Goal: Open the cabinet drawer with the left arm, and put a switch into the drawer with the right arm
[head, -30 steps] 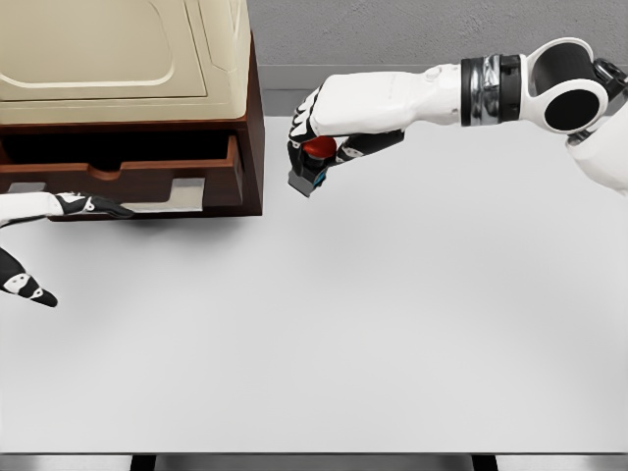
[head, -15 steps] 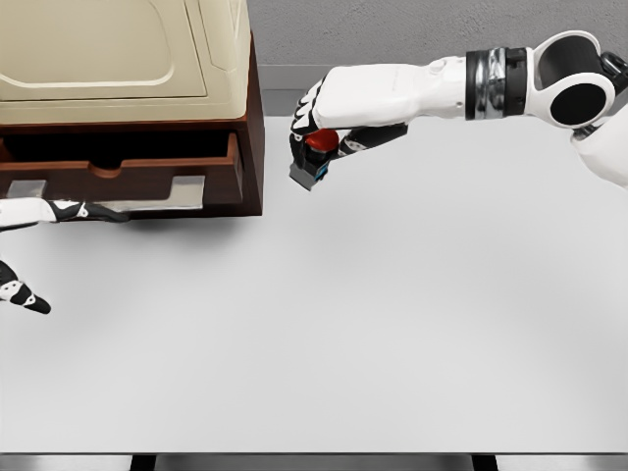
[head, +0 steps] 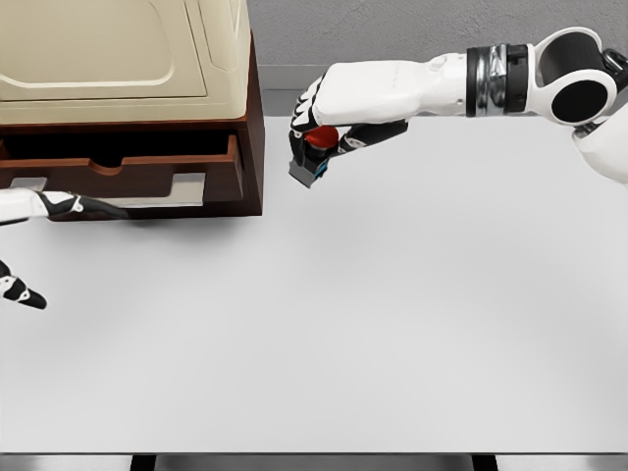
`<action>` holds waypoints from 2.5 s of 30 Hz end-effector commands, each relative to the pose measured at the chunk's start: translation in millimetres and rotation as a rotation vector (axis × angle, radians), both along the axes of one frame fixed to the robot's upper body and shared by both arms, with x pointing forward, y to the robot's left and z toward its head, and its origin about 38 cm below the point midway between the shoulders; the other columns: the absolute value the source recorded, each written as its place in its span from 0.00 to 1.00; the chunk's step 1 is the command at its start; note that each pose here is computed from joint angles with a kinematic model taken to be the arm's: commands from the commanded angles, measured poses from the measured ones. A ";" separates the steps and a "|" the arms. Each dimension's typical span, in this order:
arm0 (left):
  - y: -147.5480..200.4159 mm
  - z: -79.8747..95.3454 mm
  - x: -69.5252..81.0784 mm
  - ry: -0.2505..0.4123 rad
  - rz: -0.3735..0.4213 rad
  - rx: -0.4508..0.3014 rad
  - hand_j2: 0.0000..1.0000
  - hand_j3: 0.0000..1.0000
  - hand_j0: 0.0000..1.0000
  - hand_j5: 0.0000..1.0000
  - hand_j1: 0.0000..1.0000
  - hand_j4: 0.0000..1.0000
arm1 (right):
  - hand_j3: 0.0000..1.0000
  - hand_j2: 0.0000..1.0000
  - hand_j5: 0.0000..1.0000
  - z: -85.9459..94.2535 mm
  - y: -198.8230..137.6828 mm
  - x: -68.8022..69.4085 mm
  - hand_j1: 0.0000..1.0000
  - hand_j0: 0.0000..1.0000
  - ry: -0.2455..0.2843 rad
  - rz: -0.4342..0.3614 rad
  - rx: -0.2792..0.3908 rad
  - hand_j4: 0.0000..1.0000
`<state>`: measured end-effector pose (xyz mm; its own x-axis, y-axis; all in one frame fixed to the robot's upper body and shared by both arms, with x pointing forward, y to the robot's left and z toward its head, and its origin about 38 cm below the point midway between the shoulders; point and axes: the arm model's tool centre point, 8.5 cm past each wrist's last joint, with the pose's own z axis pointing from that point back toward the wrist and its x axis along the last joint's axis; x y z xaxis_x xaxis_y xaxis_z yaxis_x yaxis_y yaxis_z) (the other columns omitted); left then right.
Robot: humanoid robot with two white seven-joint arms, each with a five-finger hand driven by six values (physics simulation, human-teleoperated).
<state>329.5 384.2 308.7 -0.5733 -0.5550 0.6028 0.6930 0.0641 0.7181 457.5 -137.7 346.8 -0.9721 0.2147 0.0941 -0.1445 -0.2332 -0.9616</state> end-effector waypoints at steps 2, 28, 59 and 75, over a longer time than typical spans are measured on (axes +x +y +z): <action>-0.2 12.1 0.2 -0.042 -0.016 -0.014 1.00 1.00 1.00 1.00 1.00 1.00 | 0.47 0.47 0.47 0.6 -0.3 0.1 0.47 0.47 0.005 -0.002 0.005 0.47; -7.8 7.0 21.5 0.010 0.086 -0.038 1.00 1.00 1.00 1.00 1.00 1.00 | 0.47 0.47 0.47 0.2 -0.3 0.6 0.47 0.47 0.005 -0.002 0.002 0.47; 9.9 -27.9 26.3 0.099 0.167 -0.018 1.00 1.00 1.00 1.00 1.00 1.00 | 0.48 0.48 0.48 -3.8 -3.5 4.9 0.48 0.48 0.017 -0.017 -0.001 0.48; -1.6 -28.5 12.2 0.127 0.122 -0.028 1.00 1.00 1.00 1.00 1.00 1.00 | 0.48 0.48 0.48 -0.6 -4.2 5.3 0.48 0.48 0.011 -0.018 0.005 0.48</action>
<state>343.8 383.1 277.4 -0.4197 -0.6013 0.6799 0.7627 0.1725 0.6234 462.6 -141.4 345.0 -0.9679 0.2303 0.1003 -0.1549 -0.2331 -0.9600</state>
